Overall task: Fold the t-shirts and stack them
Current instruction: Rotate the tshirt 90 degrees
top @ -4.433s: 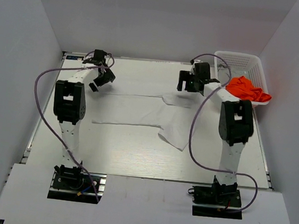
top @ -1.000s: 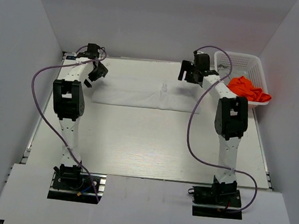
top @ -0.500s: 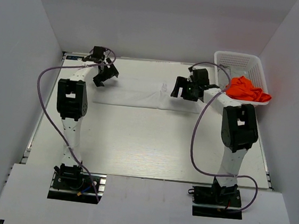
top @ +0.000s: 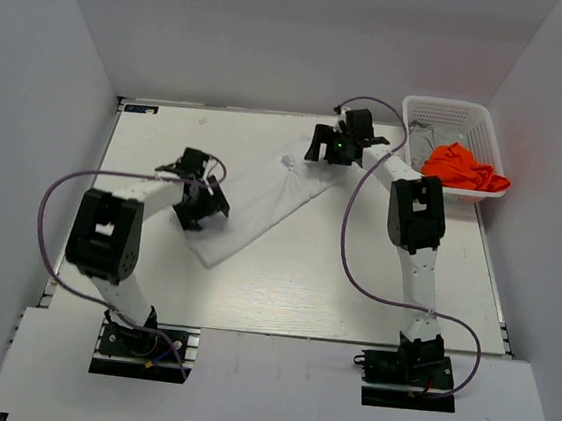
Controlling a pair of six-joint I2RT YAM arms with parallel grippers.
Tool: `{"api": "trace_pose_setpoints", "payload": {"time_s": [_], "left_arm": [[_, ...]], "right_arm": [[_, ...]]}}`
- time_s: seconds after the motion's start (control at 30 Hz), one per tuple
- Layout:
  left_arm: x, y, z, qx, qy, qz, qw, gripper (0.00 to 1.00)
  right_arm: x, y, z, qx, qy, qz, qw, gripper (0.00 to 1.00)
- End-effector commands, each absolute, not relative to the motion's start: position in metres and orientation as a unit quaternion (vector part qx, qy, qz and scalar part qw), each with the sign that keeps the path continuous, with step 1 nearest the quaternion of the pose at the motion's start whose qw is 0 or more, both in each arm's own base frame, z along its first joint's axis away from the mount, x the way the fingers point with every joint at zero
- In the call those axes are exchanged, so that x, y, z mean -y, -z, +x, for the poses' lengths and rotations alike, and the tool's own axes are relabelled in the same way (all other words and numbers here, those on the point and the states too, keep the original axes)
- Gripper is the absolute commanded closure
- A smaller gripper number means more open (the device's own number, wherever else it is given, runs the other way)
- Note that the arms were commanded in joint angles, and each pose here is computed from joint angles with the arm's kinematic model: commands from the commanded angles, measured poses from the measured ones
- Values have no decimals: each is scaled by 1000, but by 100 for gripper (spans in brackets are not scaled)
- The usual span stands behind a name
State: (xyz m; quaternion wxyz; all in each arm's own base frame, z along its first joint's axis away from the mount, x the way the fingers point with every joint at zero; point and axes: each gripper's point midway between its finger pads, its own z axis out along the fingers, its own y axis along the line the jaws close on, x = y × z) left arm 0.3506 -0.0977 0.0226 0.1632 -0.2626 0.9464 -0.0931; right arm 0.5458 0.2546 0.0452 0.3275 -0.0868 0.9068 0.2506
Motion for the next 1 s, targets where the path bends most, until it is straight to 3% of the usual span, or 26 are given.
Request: {"api": "trace_pose_setpoints", "payload": {"time_s": [0.0, 0.13, 0.17, 0.23, 0.3, 0.47, 0.57, 0.67, 0.73, 0.8, 0.97], "left_arm": [[146, 11, 190, -967, 124, -217, -51, 10], [194, -30, 166, -967, 231, -108, -7, 10], [205, -37, 159, -960, 269, -77, 2, 2], [237, -80, 156, -926, 373, -8, 56, 0], [240, -104, 156, -912, 396, 15, 101, 0], [209, -126, 172, -939, 295, 7, 174, 0], [180, -137, 200, -945, 213, -56, 242, 0], [159, -139, 220, -942, 155, -100, 280, 0], [164, -143, 232, -937, 159, -103, 294, 0], [162, -143, 239, -935, 152, -111, 300, 0], [157, -133, 243, -941, 122, -116, 294, 0]], "right_arm": [[-312, -56, 553, -867, -307, -196, 340, 10], [-364, -74, 547, -815, -346, -275, 375, 10], [-368, -71, 544, -804, -346, -298, 381, 10], [-387, -81, 542, -785, -344, -315, 408, 10], [-395, -94, 546, -772, -350, -319, 424, 10], [-408, -132, 540, -760, -325, -332, 454, 10], [-399, -150, 533, -792, -274, -301, 455, 10], [-379, -125, 492, -864, -229, -229, 385, 10], [-375, -141, 471, -869, -210, -218, 391, 10], [-372, -96, 433, -889, -198, -227, 345, 10], [-363, -70, 402, -905, -178, -204, 329, 10]]}}
